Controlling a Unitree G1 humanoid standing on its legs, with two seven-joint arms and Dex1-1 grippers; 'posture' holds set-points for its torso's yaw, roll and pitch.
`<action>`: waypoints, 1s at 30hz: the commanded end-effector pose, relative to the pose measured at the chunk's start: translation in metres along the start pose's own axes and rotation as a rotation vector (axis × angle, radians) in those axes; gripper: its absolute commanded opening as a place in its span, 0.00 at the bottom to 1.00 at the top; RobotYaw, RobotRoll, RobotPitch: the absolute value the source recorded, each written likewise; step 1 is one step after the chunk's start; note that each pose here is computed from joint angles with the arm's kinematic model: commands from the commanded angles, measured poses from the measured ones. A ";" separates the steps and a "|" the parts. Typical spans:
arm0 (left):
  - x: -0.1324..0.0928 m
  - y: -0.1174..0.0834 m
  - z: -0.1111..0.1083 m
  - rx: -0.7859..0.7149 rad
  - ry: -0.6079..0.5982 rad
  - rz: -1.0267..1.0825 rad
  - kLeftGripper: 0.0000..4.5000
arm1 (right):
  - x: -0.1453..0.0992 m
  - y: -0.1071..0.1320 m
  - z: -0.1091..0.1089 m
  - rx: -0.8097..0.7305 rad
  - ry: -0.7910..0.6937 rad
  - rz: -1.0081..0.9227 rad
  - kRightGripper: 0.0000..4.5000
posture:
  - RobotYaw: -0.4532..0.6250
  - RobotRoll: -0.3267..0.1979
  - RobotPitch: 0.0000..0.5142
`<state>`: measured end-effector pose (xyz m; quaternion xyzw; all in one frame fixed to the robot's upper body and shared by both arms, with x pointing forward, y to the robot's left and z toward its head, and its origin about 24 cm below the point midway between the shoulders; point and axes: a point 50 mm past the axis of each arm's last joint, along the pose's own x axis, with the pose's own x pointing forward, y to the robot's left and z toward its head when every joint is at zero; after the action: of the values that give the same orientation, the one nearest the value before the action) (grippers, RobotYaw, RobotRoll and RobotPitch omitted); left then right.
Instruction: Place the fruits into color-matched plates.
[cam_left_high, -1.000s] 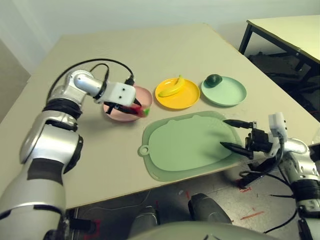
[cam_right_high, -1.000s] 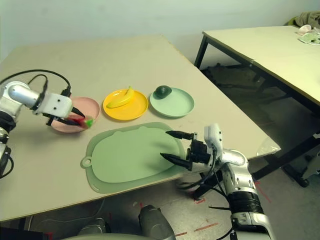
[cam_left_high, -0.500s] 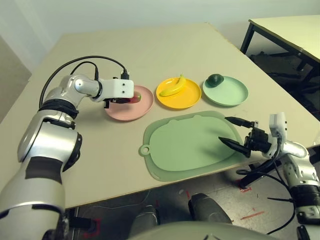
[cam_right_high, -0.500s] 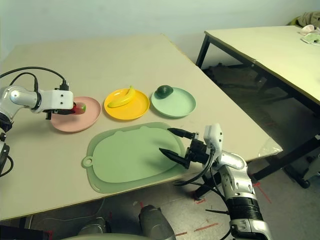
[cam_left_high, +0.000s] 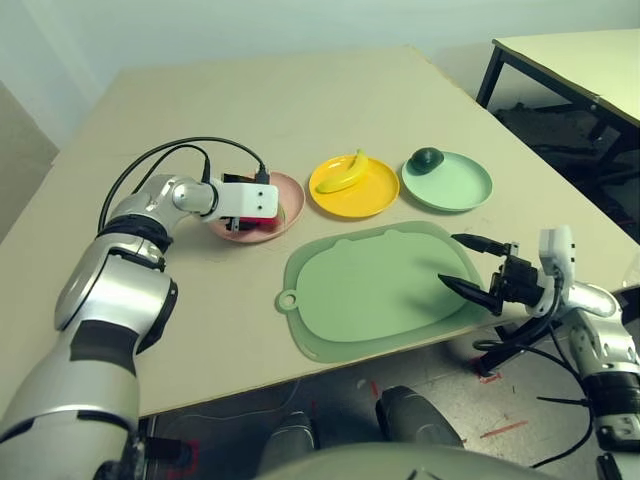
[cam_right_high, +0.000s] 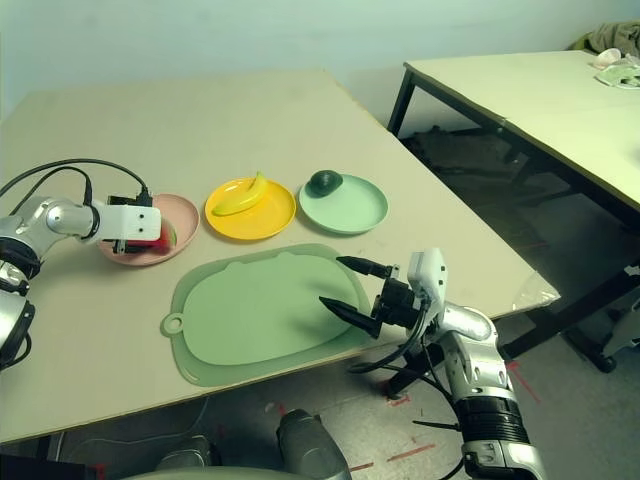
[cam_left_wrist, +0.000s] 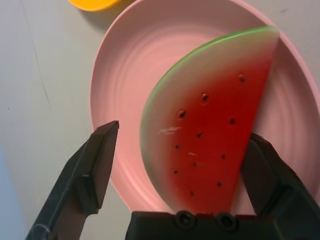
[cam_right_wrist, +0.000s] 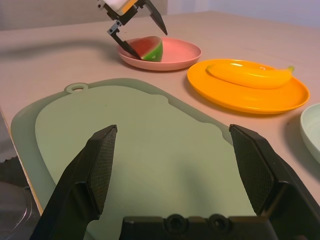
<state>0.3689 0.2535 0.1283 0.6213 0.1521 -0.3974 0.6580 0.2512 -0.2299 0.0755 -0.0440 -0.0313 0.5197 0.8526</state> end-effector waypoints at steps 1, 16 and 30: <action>-0.008 0.002 -0.006 -0.017 -0.002 0.012 0.99 | 0.002 -0.004 0.002 -0.009 0.003 -0.002 1.00 | 0.19 0.62 0.00; -0.059 0.024 -0.020 -0.123 -0.127 0.091 0.99 | 0.002 -0.012 0.002 -0.008 0.000 0.006 1.00 | 0.24 0.62 0.00; -0.069 -0.001 -0.048 -0.697 -0.390 0.406 0.99 | -0.017 -0.020 0.002 -0.028 0.019 -0.121 1.00 | 0.23 0.62 0.01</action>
<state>0.3401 0.3195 0.1739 0.3433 0.0333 -0.3081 0.8866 0.2616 -0.2462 0.0805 -0.0537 -0.0365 0.4897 0.8695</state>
